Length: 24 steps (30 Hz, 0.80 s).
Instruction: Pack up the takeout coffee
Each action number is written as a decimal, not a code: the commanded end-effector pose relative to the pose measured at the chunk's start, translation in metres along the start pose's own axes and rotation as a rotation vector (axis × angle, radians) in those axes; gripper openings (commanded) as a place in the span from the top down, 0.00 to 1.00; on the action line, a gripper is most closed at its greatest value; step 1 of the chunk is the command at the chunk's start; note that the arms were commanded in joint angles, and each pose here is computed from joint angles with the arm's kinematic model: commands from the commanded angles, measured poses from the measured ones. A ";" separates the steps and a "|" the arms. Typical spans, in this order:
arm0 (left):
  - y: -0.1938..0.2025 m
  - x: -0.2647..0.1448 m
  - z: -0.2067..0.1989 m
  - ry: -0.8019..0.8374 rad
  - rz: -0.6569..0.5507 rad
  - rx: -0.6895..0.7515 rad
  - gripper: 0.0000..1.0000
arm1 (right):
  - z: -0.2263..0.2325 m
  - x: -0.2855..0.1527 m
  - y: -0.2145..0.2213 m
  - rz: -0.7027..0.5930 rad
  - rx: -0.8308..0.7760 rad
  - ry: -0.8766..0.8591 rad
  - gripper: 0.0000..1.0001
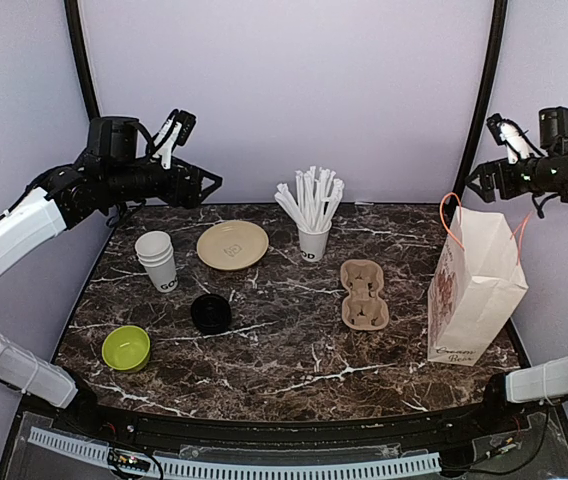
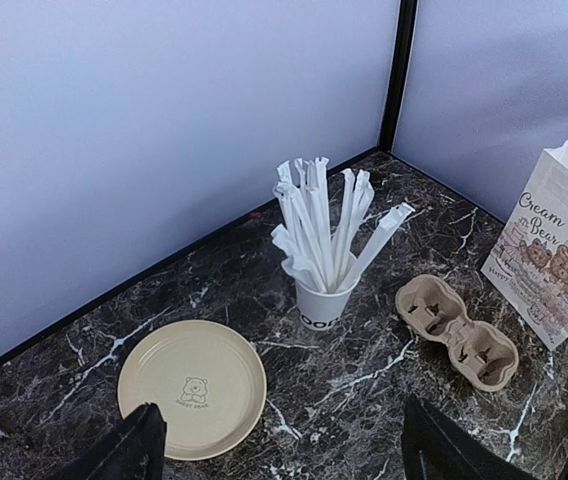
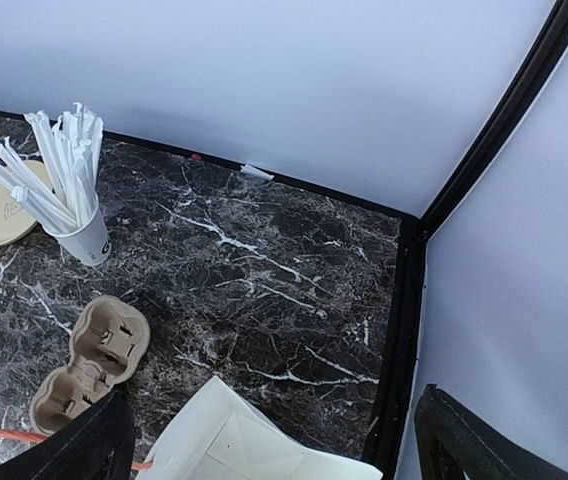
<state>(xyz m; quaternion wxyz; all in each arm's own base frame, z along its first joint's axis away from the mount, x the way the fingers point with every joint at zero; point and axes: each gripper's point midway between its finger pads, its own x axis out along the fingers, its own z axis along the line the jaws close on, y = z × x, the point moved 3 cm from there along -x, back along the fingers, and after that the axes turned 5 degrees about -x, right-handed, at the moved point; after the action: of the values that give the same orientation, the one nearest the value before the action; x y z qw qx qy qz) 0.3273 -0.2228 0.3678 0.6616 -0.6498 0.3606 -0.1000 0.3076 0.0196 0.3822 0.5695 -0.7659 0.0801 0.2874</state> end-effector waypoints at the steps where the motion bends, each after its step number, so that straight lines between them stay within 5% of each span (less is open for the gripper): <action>1: -0.002 -0.006 0.000 -0.023 -0.005 0.073 0.16 | 0.000 0.007 0.007 0.058 -0.119 -0.010 0.01; 5: 0.009 -0.005 -0.001 -0.007 0.005 0.089 0.15 | 0.003 0.013 0.031 0.175 -0.278 -0.050 0.03; 12: 0.031 -0.007 -0.005 0.025 0.026 0.112 0.14 | 0.016 0.014 0.061 0.327 -0.444 -0.188 0.26; 24: 0.033 -0.010 -0.008 0.043 0.009 0.120 0.14 | -0.007 0.043 0.055 0.357 -0.482 -0.102 0.35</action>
<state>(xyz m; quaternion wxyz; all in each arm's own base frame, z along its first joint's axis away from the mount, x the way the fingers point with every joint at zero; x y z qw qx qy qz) 0.3123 -0.2188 0.3274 0.6903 -0.6047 0.3840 -0.1017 0.2994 0.0066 0.3058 0.3228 -0.8181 0.1148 0.4619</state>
